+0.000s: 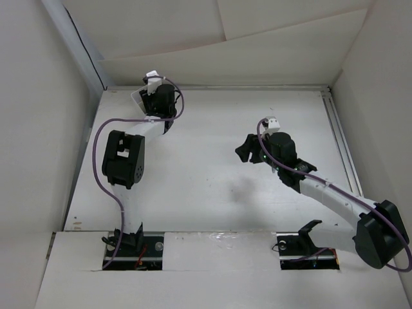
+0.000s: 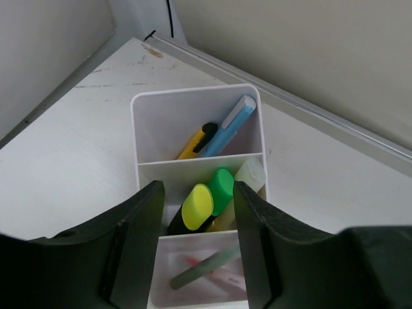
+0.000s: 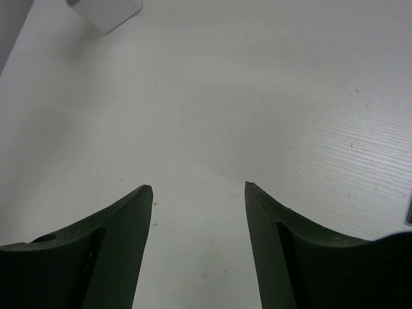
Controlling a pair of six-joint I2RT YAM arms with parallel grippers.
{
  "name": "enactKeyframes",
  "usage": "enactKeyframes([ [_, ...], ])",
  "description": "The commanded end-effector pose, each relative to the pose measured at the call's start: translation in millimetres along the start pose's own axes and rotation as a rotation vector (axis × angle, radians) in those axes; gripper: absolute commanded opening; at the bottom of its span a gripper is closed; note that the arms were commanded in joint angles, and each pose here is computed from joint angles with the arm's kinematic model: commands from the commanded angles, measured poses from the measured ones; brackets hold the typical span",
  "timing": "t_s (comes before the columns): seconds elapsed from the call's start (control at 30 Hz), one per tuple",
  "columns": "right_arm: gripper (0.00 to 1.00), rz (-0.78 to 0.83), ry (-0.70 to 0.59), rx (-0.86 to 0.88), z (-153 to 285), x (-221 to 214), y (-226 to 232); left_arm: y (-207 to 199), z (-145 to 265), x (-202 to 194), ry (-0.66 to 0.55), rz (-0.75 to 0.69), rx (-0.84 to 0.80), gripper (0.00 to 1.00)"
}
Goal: Sort the stationery into containers
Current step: Place the pen in the storage box.
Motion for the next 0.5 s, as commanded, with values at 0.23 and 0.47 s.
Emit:
enactKeyframes([
  [0.23,0.37,-0.079,-0.065,-0.413,0.4,6.5,-43.0,7.3,58.3,117.0,-0.102,0.35,-0.246,0.33],
  [0.47,0.0,-0.149,0.06,-0.596,-14.4,-1.6,-76.5,-15.3,145.3,121.6,0.036,0.576,-0.617,0.29],
])
Point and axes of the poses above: each gripper's point midway between its finger pads, its own z axis back along the fingers, its own y axis along the line the jaws close on, x = y × z, the point moved 10 cm from there along z, back along the fingers, and after that the axes turned 3 degrees about z, right-handed, at the moved point
